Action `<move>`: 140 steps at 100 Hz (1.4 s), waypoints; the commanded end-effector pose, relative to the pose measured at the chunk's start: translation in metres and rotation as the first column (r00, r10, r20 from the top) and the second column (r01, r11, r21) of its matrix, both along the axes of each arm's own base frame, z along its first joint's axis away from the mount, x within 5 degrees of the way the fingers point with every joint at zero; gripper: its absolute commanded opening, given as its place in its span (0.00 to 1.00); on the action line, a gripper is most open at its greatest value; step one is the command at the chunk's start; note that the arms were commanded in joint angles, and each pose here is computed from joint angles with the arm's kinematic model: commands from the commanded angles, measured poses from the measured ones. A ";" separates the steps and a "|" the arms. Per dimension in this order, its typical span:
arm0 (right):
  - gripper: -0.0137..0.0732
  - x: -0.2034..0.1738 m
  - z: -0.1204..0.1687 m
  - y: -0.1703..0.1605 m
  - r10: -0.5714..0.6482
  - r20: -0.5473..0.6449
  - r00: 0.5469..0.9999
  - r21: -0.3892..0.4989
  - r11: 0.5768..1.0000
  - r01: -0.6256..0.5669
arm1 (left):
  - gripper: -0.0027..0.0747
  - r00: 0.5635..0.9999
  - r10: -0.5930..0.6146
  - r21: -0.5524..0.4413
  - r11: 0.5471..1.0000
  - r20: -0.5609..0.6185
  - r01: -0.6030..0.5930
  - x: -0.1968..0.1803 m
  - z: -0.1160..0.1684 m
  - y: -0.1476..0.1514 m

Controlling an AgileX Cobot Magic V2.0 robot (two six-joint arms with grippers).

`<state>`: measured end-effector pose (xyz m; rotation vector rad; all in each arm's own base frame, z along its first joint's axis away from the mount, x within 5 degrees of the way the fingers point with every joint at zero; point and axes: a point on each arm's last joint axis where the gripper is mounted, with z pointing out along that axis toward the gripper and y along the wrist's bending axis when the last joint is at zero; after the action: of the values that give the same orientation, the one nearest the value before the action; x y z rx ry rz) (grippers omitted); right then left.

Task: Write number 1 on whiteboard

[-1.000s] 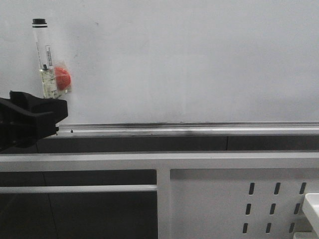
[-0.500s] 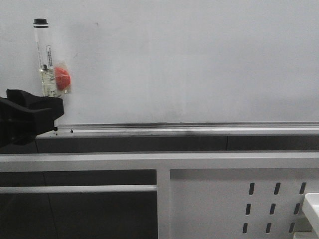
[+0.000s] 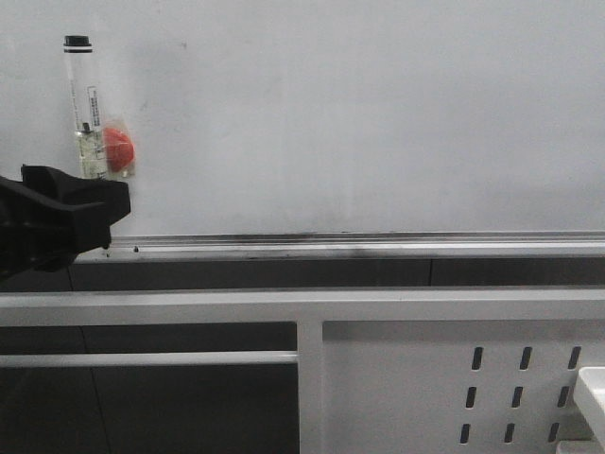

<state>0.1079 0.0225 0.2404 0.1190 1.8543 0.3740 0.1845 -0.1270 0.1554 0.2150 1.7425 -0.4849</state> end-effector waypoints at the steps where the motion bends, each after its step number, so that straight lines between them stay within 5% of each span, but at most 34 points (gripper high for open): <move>1: 0.08 0.004 0.017 0.002 0.010 0.099 0.995 0.006 1.000 -0.011 | 0.42 0.973 0.020 -0.127 0.992 0.228 0.009 0.005 0.028 -0.005; 31: 0.08 0.004 0.017 0.002 0.010 0.099 0.995 0.006 1.000 -0.011 | 0.40 0.976 0.011 -0.116 0.993 0.219 0.015 0.007 0.025 -0.008; 53: 0.08 0.004 0.016 0.002 0.010 0.097 0.995 0.005 1.000 -0.011 | 0.01 0.976 0.013 -0.116 0.993 0.219 0.013 0.007 0.025 -0.007; 75: 0.08 0.005 0.022 0.002 0.015 0.107 0.994 -0.001 1.000 -0.015 | 0.01 0.975 -0.023 -0.087 0.995 0.221 0.043 0.004 0.022 -0.008; 93: 0.08 0.003 0.043 0.013 0.143 0.136 0.980 -0.133 0.983 -0.125 | 0.01 0.929 -0.275 0.047 0.961 0.247 0.272 -0.012 0.018 -0.022; 114: 0.08 -0.007 0.070 0.037 0.390 0.164 0.906 -0.278 0.900 -0.337 | 0.01 0.895 -0.417 0.140 0.907 0.156 0.397 -0.023 0.013 -0.029; 129: 0.08 -0.016 0.081 0.058 0.576 0.126 0.808 -0.385 0.779 -0.495 | 0.01 0.873 -0.481 0.227 0.862 0.085 0.453 -0.026 0.019 -0.032; 140: 0.09 -0.018 0.083 0.076 0.668 0.072 0.741 -0.437 0.689 -0.579 | 0.01 0.819 -0.572 0.329 0.784 0.051 0.526 -0.030 0.030 -0.039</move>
<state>0.0903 0.0852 0.3075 -0.7371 1.7485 0.4486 0.1557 -0.1574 0.1650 0.9047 1.6739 -0.5951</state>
